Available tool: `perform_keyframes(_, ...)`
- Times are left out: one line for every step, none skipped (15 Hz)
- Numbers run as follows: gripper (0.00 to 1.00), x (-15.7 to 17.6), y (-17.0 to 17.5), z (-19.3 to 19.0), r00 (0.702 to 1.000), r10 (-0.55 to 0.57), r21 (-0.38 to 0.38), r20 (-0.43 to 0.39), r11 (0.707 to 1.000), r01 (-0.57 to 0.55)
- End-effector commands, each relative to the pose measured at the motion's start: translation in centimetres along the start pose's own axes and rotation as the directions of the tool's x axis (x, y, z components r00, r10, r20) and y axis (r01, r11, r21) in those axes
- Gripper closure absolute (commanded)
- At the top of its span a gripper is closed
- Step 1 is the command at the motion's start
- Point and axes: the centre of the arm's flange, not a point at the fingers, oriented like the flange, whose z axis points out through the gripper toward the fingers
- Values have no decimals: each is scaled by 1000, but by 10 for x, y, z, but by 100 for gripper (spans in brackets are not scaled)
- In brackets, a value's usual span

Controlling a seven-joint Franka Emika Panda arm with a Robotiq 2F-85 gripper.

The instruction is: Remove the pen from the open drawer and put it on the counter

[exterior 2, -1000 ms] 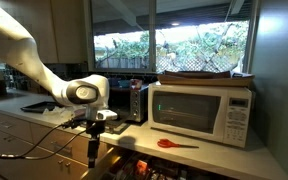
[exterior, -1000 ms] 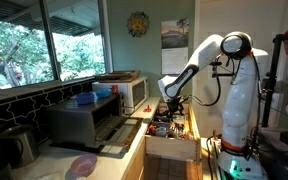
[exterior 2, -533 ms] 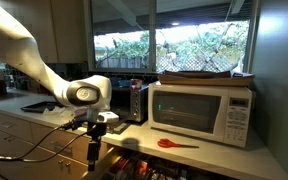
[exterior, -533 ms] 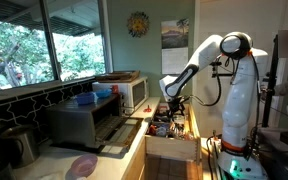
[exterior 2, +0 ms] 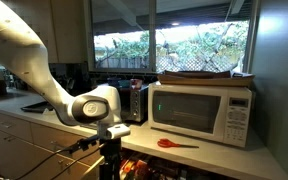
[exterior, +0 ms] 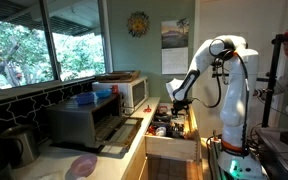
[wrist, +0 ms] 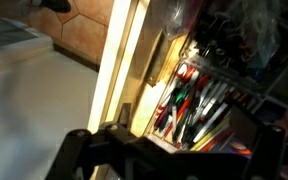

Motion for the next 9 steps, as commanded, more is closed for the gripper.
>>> perform_keyframes(0, 31, -3, 32, 992, 78, -92, -103, 992, -88)
perform_keyframes(0, 39, -1, 40, 991, 91, -138, -93, 985, -104)
perform_keyframes(0, 41, -2, 41, 995, 79, -162, -53, 983, -87)
perform_keyframes(0, 27, 7, 25, 995, 72, -100, -73, 992, -79)
perform_keyframes(0, 31, 6, 31, 995, 73, -120, -63, 989, -80)
perform_keyframes(0, 34, 5, 35, 996, 72, -131, -59, 988, -79)
perform_keyframes(0, 35, 3, 38, 996, 70, -137, -57, 988, -77)
perform_keyframes(0, 36, 2, 39, 996, 68, -141, -57, 987, -76)
perform_keyframes(0, 40, 2, 53, 994, 100, -142, -53, 984, -106)
